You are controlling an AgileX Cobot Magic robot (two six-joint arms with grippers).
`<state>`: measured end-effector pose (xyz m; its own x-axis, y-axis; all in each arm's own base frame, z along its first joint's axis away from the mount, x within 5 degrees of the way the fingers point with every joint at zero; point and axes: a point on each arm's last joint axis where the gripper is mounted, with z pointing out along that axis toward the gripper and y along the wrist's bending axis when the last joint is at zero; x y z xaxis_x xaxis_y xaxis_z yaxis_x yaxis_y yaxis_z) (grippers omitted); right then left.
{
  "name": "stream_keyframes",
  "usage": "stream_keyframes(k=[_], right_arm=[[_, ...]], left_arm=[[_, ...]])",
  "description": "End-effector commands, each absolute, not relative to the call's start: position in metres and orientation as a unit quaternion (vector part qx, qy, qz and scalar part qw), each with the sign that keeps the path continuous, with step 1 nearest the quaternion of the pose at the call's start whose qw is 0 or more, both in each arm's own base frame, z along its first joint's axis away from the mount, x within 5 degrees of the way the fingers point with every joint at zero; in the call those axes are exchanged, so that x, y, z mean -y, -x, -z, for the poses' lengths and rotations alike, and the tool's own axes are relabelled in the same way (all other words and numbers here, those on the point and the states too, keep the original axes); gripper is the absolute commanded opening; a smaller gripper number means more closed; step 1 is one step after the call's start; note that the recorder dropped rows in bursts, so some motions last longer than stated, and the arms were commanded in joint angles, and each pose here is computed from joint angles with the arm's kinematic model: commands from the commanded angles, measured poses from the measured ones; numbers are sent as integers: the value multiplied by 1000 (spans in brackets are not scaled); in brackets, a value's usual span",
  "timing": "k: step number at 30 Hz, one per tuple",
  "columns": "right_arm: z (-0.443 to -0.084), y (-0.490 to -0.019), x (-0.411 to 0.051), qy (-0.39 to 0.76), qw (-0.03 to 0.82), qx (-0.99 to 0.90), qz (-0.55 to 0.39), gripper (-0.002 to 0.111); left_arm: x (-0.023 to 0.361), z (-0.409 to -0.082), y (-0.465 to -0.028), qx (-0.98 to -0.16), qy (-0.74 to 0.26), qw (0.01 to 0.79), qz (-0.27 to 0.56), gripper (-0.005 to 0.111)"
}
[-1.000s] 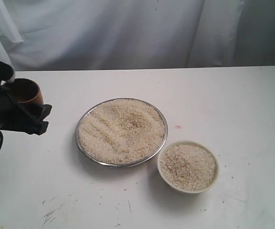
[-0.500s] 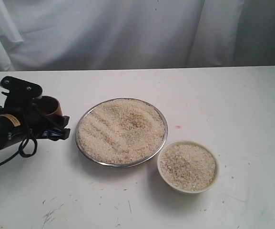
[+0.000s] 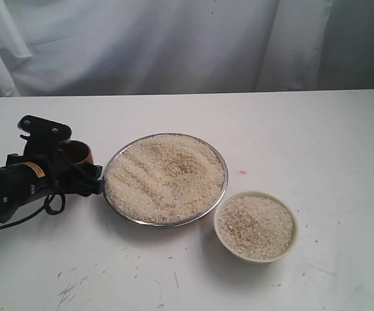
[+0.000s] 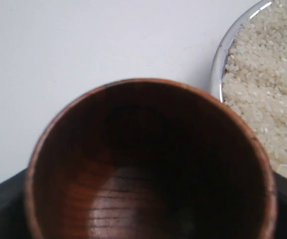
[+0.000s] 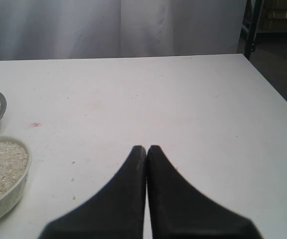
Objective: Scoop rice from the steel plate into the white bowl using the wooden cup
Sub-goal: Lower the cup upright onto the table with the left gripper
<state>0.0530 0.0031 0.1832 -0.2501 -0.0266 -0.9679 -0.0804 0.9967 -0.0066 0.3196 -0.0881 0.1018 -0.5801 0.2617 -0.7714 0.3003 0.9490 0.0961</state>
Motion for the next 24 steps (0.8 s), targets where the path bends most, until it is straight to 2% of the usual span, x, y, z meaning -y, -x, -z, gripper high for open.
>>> stream_keyframes(k=[1, 4, 10, 16, 24], right_arm=[[-182, -53, -3, 34, 611, -791, -23, 0], [-182, -53, -3, 34, 611, -791, -23, 0], [-182, -53, -3, 34, 611, -791, -23, 0], [-182, -53, -3, 34, 611, -791, -23, 0], [-182, -53, -3, 34, 611, -791, -23, 0]], left_arm=[[82, -99, -329, -884, -113, 452, 33, 0], [69, -96, -333, -888, -72, 453, 36, 0], [68, -97, -335, -869, -161, 465, 46, 0], [69, -83, -334, -878, -152, 451, 56, 0], [69, -84, -335, -874, -145, 459, 62, 2]])
